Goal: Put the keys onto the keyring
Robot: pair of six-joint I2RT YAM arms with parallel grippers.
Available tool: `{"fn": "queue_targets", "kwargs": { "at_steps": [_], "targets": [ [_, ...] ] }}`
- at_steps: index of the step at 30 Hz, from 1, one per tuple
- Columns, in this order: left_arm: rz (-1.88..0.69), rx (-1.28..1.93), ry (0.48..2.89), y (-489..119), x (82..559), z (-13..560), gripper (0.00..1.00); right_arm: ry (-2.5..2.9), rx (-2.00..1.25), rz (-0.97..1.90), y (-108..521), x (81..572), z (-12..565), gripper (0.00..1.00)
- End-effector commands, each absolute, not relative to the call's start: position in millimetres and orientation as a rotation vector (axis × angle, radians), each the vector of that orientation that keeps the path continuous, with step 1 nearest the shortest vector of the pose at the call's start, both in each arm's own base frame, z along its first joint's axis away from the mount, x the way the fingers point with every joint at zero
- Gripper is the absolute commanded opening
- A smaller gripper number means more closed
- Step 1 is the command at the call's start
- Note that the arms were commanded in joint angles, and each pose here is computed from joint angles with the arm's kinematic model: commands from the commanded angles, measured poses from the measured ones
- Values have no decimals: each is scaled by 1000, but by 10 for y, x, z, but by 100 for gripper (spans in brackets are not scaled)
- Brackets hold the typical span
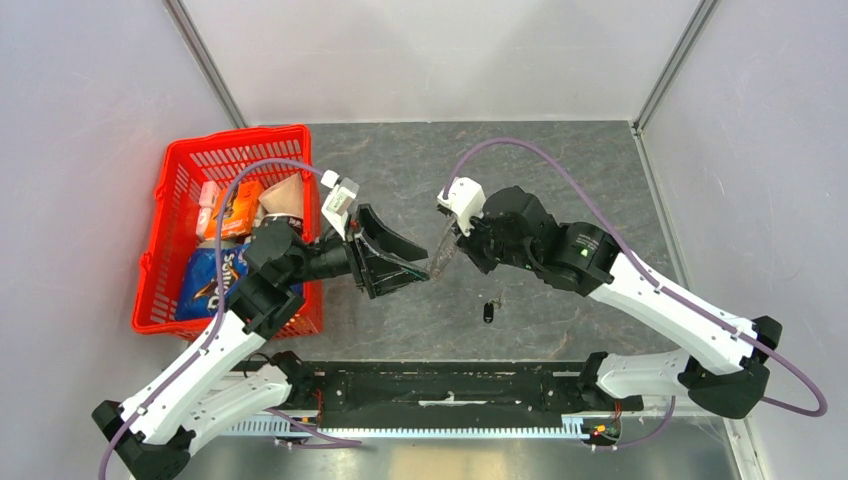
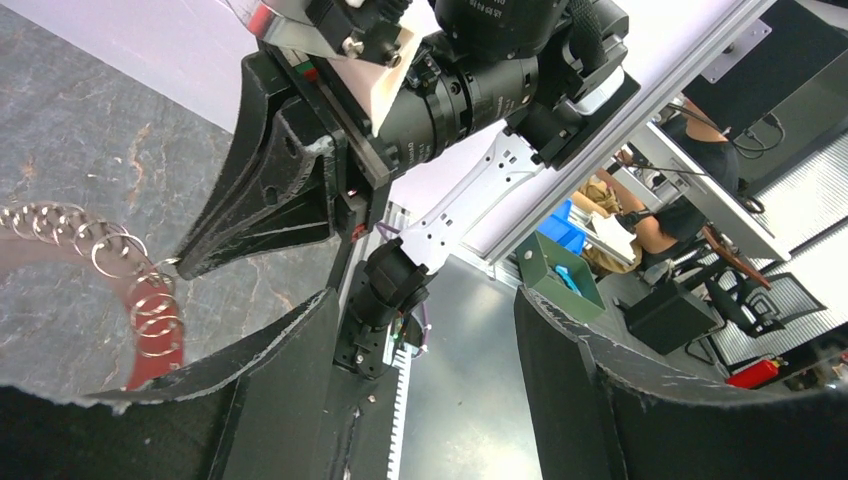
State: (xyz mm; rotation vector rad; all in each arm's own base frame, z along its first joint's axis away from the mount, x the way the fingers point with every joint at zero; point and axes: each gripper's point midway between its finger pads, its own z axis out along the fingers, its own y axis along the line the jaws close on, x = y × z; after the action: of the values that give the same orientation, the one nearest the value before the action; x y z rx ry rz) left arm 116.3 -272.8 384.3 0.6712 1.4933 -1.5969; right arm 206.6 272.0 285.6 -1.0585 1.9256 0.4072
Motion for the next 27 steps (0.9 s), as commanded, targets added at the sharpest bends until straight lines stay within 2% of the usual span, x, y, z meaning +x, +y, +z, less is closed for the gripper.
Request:
{"fn": "queue_targets", "kwargs": {
  "at_steps": [1, 2, 4, 5, 8, 12, 13, 15, 16, 17, 18, 19, 20, 22, 23, 25, 26, 27],
  "targets": [
    [-1542, 688, 1465, -2680, 1170, 3838, 71, 1855, -922, 393, 2587, 2122, 3226, 0],
    [-1544, 687, 1468, -2685, 1175, 3833, 72, 1857, -914, 369, 2544, 2143, 3211, 0],
    [-1558, 699, 1474, -2703, 1163, 3825, 71, 1816, -1028, 560, 2727, 1872, 3251, 0],
    [-1557, 699, 1478, -2706, 1168, 3816, 71, 1815, -984, 524, 2689, 1938, 3276, 0],
    [-1557, 689, 1479, -2710, 1183, 3814, 71, 1848, -772, 144, 2265, 2425, 3231, 0],
    [-1552, 679, 1481, -2709, 1200, 3799, 71, 1779, -791, 237, 2481, 2454, 3350, 0],
    [-1554, 677, 1484, -2712, 1203, 3802, 71, 1763, -899, 349, 2630, 2293, 3373, 0],
    [-1565, 690, 1478, -2703, 1162, 3830, 71, 1627, -1293, 772, 2961, 1502, 3420, 0],
    [-1562, 695, 1476, -2688, 1145, 3832, 71, 1585, -1331, 815, 2964, 1393, 3436, 0],
    [-1551, 697, 1478, -2672, 1137, 3826, 71, 1613, -1198, 647, 2840, 1685, 3457, 0],
    [-1532, 693, 1477, -2653, 1145, 3817, 71, 1676, -895, 266, 2459, 2323, 3481, 0],
    [-1520, 685, 1473, -2637, 1152, 3823, 71, 1715, -724, 42, 2142, 2625, 3485, 0],
    [-1514, 682, 1470, -2632, 1157, 3831, 71, 1765, -790, 97, 2216, 2592, 3400, 0],
    [-1517, 693, 1468, -2634, 1144, 3849, 71, 1728, -1142, 555, 2802, 1969, 3270, 0],
    [-1517, 696, 1473, -2642, 1150, 3842, 71, 1724, -1109, 548, 2841, 1994, 3280, 0],
    [-1516, 697, 1478, -2647, 1155, 3840, 71, 1792, -788, 141, 2368, 2590, 3296, 0],
    [-1520, 697, 1479, -2648, 1150, 3842, 71, 1804, -820, 173, 2378, 2557, 3282, 0],
    [-1523, 702, 1477, -2643, 1135, 3845, 71, 1793, -908, 326, 2546, 2372, 3283, 0]
  ]
}}
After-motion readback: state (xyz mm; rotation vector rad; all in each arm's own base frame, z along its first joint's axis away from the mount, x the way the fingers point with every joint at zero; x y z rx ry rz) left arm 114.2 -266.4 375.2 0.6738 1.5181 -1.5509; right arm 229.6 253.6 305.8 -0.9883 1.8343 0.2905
